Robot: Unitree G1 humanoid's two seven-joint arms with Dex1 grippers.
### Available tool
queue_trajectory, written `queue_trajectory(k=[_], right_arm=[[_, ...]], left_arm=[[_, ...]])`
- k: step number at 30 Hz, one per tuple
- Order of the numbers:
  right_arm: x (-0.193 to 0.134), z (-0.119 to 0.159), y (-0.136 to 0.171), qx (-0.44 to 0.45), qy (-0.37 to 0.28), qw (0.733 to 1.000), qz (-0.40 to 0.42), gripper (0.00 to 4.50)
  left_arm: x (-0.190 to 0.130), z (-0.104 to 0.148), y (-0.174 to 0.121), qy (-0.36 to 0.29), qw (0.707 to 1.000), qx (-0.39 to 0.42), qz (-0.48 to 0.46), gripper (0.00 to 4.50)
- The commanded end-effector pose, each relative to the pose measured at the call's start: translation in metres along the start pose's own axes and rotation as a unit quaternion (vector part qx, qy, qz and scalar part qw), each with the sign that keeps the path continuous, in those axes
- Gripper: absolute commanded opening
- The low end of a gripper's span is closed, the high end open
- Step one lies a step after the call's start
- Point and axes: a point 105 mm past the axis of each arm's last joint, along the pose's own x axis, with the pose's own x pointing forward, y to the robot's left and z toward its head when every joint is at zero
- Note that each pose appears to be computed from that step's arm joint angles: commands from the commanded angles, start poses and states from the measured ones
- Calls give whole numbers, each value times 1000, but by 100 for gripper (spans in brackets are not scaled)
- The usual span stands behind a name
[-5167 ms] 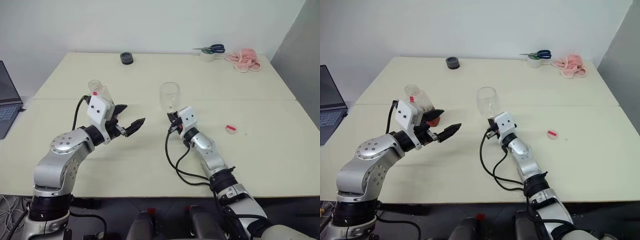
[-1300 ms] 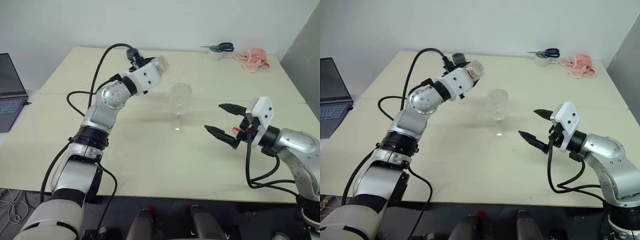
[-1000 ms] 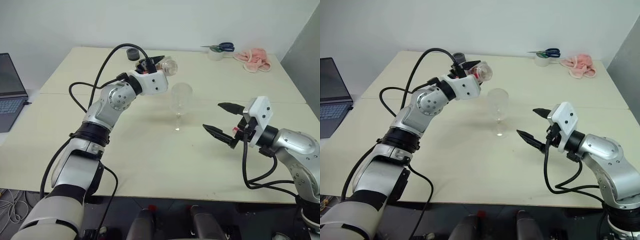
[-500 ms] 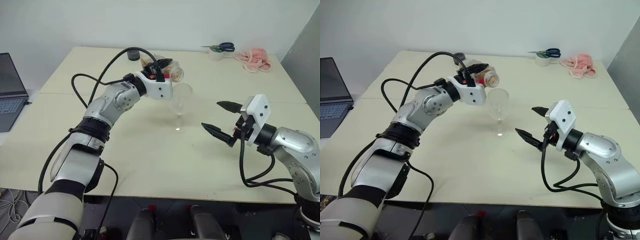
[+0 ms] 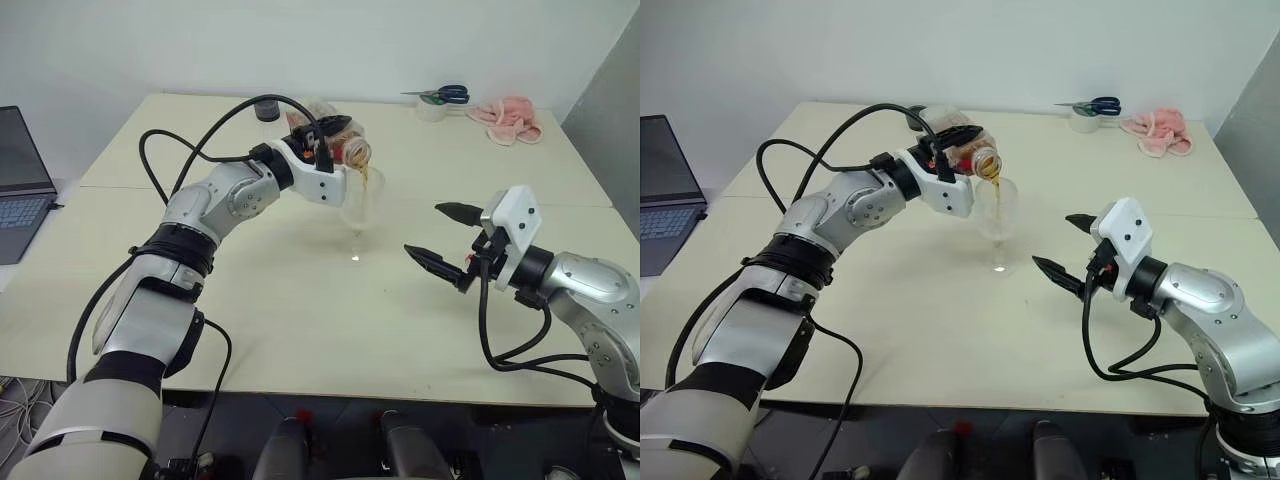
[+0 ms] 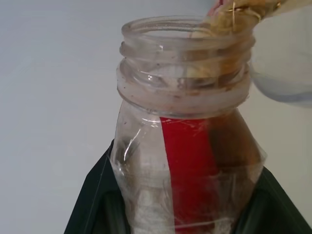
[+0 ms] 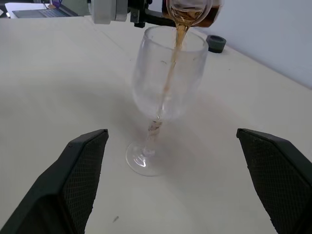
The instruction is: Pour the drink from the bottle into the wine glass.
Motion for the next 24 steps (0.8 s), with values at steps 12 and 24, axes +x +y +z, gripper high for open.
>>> queue_trajectory(k=[12,24], right_arm=[[-4,17,-2,-22,-23,999,-5,450],[-4,23,-1,-17,-35,999,-1,450]], left_arm=[[5,-1,27,-9,999,37,32,182],[3,-2,25,-10,999,44,26,182]])
